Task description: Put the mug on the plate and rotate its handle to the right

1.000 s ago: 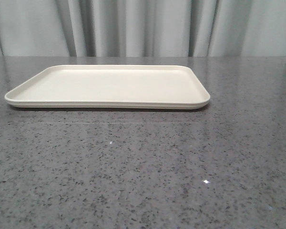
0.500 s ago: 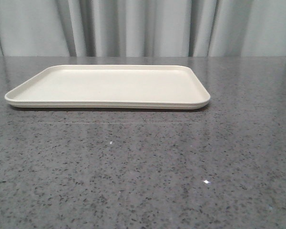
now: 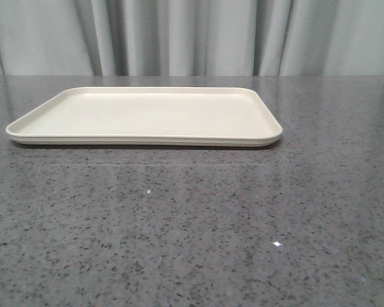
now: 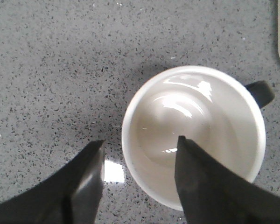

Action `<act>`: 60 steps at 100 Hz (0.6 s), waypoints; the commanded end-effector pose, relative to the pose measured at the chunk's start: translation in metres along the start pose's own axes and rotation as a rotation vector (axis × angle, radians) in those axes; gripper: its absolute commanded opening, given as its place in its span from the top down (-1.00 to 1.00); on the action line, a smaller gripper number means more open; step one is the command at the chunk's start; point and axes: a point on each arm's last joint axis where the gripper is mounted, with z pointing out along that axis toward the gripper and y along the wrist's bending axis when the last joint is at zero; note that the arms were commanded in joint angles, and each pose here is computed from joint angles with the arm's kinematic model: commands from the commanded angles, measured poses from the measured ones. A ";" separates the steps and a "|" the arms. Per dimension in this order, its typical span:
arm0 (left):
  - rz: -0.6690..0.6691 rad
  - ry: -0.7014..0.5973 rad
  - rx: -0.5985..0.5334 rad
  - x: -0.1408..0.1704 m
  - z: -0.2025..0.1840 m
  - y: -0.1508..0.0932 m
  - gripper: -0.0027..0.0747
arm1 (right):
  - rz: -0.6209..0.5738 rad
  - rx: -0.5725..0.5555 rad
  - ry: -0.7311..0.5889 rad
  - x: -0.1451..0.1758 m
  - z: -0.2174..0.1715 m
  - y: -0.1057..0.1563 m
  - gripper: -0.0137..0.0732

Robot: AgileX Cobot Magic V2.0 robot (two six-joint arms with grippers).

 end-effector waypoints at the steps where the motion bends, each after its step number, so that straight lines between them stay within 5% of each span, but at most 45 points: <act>1: -0.001 -0.081 -0.006 -0.008 -0.007 0.000 0.07 | -0.010 0.031 -0.070 -0.014 0.002 -0.002 0.00; 60: -0.017 -0.007 0.012 -0.021 0.021 0.004 0.07 | -0.010 0.031 -0.070 -0.014 0.002 -0.002 0.00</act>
